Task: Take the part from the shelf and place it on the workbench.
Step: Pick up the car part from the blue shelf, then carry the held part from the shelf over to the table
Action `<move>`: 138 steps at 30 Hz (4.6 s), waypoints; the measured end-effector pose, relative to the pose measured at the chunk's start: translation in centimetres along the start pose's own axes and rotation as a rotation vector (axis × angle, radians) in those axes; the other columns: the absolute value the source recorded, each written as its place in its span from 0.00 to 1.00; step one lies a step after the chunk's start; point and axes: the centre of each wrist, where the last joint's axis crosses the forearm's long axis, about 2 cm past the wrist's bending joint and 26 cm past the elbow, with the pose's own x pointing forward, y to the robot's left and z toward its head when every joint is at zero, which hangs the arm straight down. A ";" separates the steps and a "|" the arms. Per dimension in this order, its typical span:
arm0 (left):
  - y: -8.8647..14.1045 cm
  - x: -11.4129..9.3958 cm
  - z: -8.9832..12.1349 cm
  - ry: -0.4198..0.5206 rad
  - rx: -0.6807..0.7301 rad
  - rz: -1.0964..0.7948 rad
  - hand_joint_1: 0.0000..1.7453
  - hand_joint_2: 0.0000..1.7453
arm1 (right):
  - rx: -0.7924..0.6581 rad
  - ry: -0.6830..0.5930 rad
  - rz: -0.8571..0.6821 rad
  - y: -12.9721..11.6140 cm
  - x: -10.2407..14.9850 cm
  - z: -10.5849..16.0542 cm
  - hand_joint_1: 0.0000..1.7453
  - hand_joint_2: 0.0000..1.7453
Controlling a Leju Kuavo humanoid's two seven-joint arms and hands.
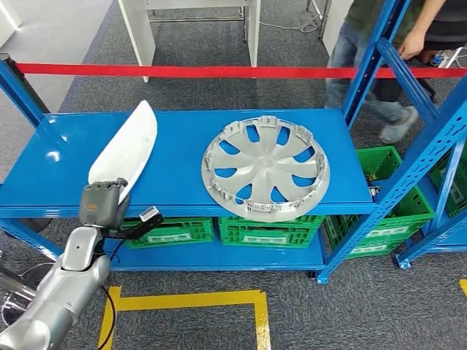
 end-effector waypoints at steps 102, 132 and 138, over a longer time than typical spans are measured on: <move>7.1 -0.2 -6.3 -0.146 0.299 -0.038 1.00 1.00 | -0.026 -0.181 -0.053 -1.8 1.7 -0.5 0.00 0.00; 6.2 -4.9 -3.1 -0.112 0.260 -0.065 1.00 1.00 | 0.005 -0.210 -0.047 0.7 3.5 -0.2 0.00 0.00; 6.6 -6.3 -1.9 -0.092 0.271 -0.063 1.00 1.00 | 0.014 -0.223 -0.053 1.1 4.0 -0.1 0.00 0.00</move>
